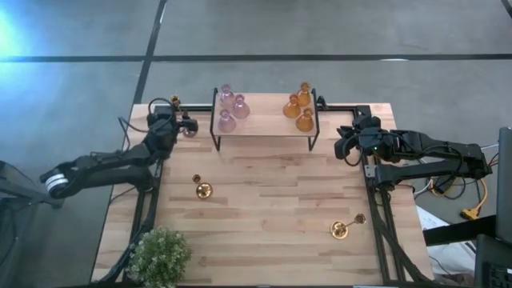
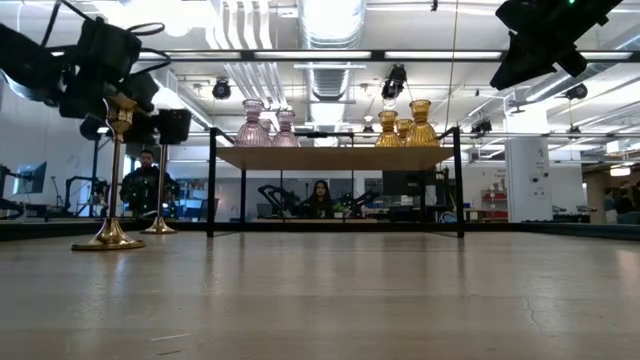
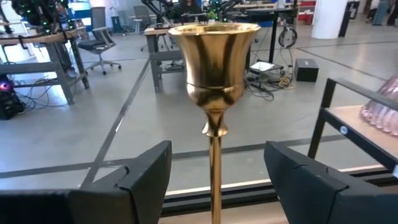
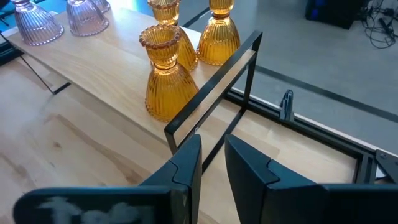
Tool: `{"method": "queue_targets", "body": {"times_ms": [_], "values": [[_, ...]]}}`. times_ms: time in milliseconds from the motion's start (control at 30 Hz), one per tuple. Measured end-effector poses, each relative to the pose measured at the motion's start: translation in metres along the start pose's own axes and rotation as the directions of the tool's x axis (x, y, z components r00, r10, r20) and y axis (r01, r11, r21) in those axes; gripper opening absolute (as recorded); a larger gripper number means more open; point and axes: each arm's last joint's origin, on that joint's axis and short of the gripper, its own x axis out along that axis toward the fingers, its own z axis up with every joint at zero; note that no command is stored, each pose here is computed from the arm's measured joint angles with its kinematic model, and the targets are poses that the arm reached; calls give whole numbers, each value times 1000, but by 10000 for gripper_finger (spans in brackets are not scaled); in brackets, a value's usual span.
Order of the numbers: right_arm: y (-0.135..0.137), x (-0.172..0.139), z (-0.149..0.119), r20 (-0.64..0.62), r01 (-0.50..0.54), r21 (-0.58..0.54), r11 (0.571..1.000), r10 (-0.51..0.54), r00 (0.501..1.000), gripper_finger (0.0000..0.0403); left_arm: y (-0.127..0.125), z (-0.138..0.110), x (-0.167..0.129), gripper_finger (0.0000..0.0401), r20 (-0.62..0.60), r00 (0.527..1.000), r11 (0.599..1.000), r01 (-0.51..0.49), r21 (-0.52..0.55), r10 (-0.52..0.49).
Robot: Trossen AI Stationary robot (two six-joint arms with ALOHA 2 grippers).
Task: Pick & Place candle stick holders
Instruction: Put the top golden metal candle holder on the shelf
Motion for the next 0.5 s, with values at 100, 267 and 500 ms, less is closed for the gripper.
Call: {"method": "queue_targets", "body": {"times_ms": [100, 267, 500], "values": [[0, 0, 0, 0, 0, 0, 1000, 0, 1000, 69, 0, 0, 3, 247, -7, 1000, 1000, -15, 4, 15], [0, 0, 0, -1, -1, 0, 1000, 1, 1000, 73, -1, 2, 8, 188, -15, 999, 1000, -28, 11, 28], [0, 0, 0, -1, -2, 0, 1000, 2, 1000, 64, -4, -1, 10, 73, -35, 999, 1000, 8, 25, -7]]}}
